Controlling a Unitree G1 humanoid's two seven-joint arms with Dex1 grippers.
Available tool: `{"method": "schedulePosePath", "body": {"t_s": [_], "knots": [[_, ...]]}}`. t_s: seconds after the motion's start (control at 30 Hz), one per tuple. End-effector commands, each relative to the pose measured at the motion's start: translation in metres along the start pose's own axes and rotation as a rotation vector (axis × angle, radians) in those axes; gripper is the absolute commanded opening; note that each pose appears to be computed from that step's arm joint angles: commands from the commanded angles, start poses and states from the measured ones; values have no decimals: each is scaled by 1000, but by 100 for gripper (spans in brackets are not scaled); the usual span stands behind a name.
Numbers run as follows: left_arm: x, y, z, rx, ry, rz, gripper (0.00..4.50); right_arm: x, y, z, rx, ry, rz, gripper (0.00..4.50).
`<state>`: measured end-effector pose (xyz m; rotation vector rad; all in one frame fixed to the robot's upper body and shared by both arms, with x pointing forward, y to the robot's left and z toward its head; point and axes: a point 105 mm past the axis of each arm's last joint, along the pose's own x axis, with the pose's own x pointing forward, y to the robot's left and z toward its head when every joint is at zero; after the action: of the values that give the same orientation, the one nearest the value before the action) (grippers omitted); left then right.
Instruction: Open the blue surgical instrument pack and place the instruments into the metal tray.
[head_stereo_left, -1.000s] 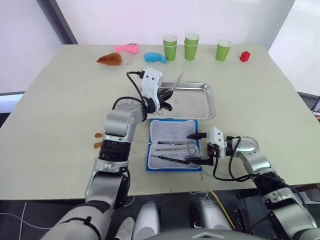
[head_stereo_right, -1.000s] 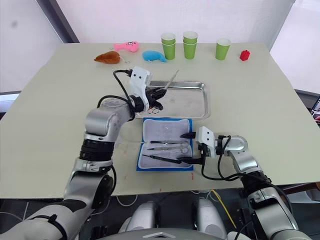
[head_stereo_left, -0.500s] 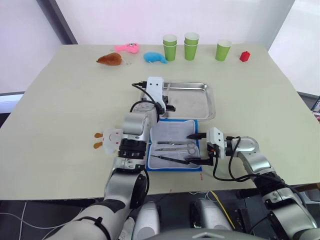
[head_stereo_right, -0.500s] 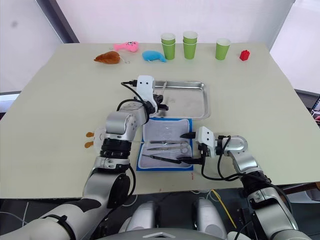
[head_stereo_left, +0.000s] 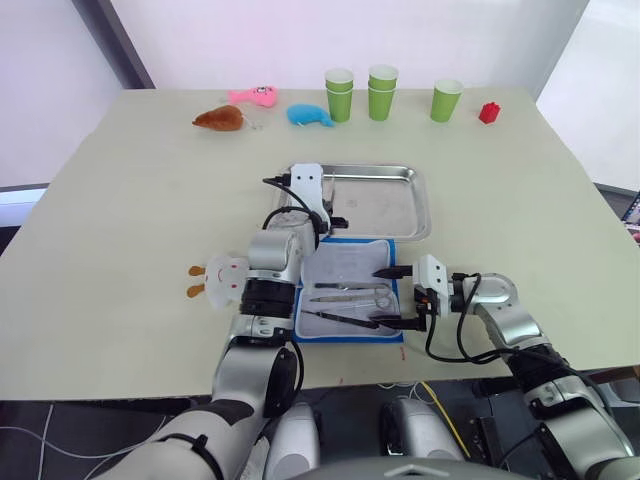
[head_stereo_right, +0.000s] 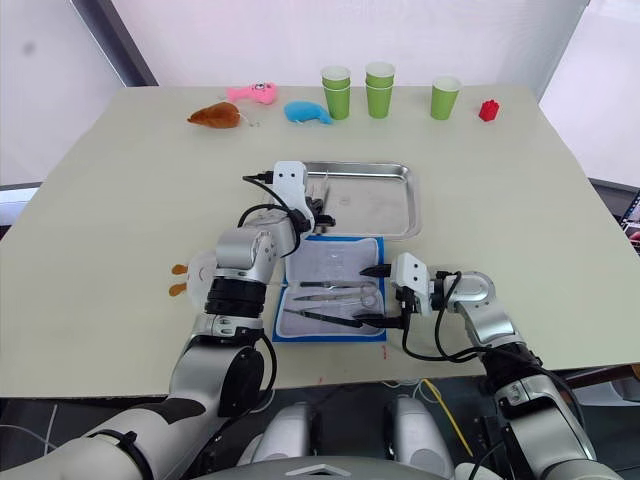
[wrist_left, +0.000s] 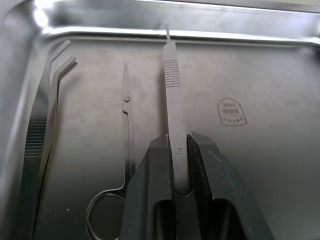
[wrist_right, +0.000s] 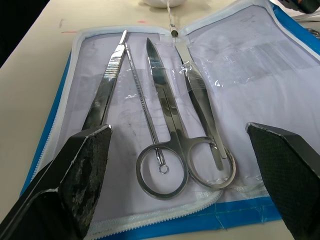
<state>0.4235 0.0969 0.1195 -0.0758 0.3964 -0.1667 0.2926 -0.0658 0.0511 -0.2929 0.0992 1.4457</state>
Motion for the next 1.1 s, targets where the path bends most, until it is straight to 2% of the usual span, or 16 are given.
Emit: {"method": "schedulePosePath", "body": {"t_s": [0.03,0.47,0.53,0.67,0.73,0.8,1.1], "knots": [[-2,-3,7,-9,-28,-6,1,9,28,-35,118,96,82,450],[-1,0,0,-31,-9,7,1,9,28,-35,119,93,77,450],[-1,0,-1,-32,-9,8,101,9,28,-35,119,93,77,450],[-1,2,0,-33,-14,14,269,10,28,-35,119,93,77,450],[-1,3,2,-32,-24,22,378,10,28,-35,119,93,77,450],[-2,3,3,-33,-32,25,446,10,28,-35,118,93,77,450],[-11,-10,35,39,-193,-75,446,12,28,-36,120,92,75,450]]}}
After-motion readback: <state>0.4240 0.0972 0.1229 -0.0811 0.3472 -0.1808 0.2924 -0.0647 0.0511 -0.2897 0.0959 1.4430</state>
